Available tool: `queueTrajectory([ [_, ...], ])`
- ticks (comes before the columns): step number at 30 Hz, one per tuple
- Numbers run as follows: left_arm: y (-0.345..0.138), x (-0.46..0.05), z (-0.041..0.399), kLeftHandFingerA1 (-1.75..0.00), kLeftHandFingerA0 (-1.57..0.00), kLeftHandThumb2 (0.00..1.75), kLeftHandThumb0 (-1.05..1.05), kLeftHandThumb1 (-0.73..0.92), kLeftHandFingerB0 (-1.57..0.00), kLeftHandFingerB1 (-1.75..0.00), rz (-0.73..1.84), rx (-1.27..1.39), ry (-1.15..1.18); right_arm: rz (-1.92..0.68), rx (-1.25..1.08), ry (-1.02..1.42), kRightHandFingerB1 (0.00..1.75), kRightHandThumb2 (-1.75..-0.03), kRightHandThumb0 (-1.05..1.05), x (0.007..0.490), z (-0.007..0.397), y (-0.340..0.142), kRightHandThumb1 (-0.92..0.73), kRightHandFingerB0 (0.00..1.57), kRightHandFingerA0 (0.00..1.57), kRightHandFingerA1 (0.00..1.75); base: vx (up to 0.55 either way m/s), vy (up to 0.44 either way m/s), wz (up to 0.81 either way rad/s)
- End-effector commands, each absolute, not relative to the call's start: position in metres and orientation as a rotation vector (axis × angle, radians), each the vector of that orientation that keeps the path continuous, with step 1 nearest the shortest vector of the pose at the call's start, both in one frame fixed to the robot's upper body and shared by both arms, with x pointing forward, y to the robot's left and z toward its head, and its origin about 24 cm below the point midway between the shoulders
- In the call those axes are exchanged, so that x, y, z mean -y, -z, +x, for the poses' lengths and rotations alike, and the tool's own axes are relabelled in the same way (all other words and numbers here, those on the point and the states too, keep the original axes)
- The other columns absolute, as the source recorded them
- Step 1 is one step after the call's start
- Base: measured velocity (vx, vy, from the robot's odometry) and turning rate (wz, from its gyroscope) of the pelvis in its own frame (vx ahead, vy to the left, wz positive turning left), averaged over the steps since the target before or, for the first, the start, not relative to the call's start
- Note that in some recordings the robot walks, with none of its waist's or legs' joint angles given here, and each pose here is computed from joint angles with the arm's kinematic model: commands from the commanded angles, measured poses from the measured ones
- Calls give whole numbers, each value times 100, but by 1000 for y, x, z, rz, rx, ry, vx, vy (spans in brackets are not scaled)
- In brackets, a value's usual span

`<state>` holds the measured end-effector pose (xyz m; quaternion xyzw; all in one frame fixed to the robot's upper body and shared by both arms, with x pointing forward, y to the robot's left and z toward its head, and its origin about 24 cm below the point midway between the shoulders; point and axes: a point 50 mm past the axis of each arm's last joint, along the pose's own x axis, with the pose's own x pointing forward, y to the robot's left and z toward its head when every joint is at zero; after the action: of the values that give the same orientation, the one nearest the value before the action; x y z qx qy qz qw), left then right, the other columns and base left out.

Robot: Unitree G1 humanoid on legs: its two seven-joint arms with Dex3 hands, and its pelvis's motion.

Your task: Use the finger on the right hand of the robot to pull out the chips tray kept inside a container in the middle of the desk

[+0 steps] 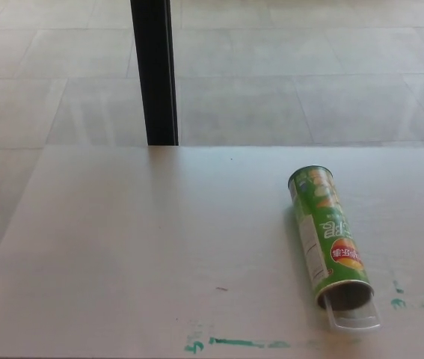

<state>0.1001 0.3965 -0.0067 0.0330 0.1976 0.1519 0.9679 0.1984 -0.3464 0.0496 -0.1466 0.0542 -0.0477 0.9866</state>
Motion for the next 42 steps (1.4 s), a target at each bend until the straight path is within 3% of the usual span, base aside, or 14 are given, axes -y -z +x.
queueTrajectory([
  [1,-51,-372,124,-53,-35,65,-72,81,-34,-35,-39,-136,-250,-830,385,-128,36,-58,-37,249,250,-233,-63,30,54,60,0,0,0],
  [9,-46,-354,126,-52,-41,65,-69,83,-38,-36,-39,-156,-230,-891,370,-468,35,-58,-34,181,259,-201,-61,32,62,63,0,0,0],
  [10,-46,-352,126,-53,-40,65,-69,84,-38,-37,-36,-162,-227,-932,351,-495,45,-78,-43,177,259,-199,-49,25,60,69,0,0,0],
  [13,-44,-349,125,-57,-40,65,-70,83,-36,-39,-61,-172,-213,-983,309,-558,46,-78,-42,167,260,-187,-48,26,63,71,0,0,0],
  [15,-45,-348,126,-57,-41,65,-69,83,-37,-39,-77,-171,-218,-989,289,-565,47,-79,-43,165,264,-183,-48,27,62,71,0,0,0],
  [16,-44,-348,125,-56,-40,65,-70,83,-36,-38,-83,-177,-219,-989,286,-568,36,-58,-38,165,267,-181,-62,33,65,69,0,0,0],
  [20,-41,-347,119,-55,-41,65,-70,82,-37,-39,-114,-191,-228,-977,251,-565,36,-58,-37,166,275,-176,-62,35,67,71,0,0,0],
  [21,-41,-347,117,-55,-41,65,-70,82,-37,-39,-114,-196,-234,-984,235,-566,47,-79,-42,167,276,-176,-49,29,65,74,0,0,0],
  [23,-39,-348,115,-54,-39,65,-70,83,-35,-38,-109,-207,-229,-1001,218,-567,37,-59,-37,168,277,-174,-62,37,70,70,0,0,0],
  [35,-33,-346,106,-52,-39,65,-70,84,-34,-35,-147,-239,-233,-1268,198,-532,36,-60,-39,180,277,-196,-65,42,74,86,0,0,0],
  [36,-32,-346,106,-54,-40,65,-70,83,-35,-35,-154,-241,-234,-1285,214,-514,51,-85,-44,183,278,-200,-47,33,79,90,0,0,0],
  [37,-31,-347,105,-53,-39,66,-70,84,-33,-34,-150,-240,-231,-1294,231,-502,52,-84,-46,184,280,-204,-47,36,78,90,0,0,0],
  [38,-31,-346,105,-54,-40,65,-70,84,-33,-35,-156,-237,-230,-1306,244,-490,38,-58,-38,186,281,-207,-63,46,77,93,0,0,0],
  [42,-29,-344,102,-56,-37,65,-71,83,-33,-38,-165,-238,-228,-1351,243,-467,39,-58,-36,195,285,-214,-63,48,79,95,0,0,0],
])
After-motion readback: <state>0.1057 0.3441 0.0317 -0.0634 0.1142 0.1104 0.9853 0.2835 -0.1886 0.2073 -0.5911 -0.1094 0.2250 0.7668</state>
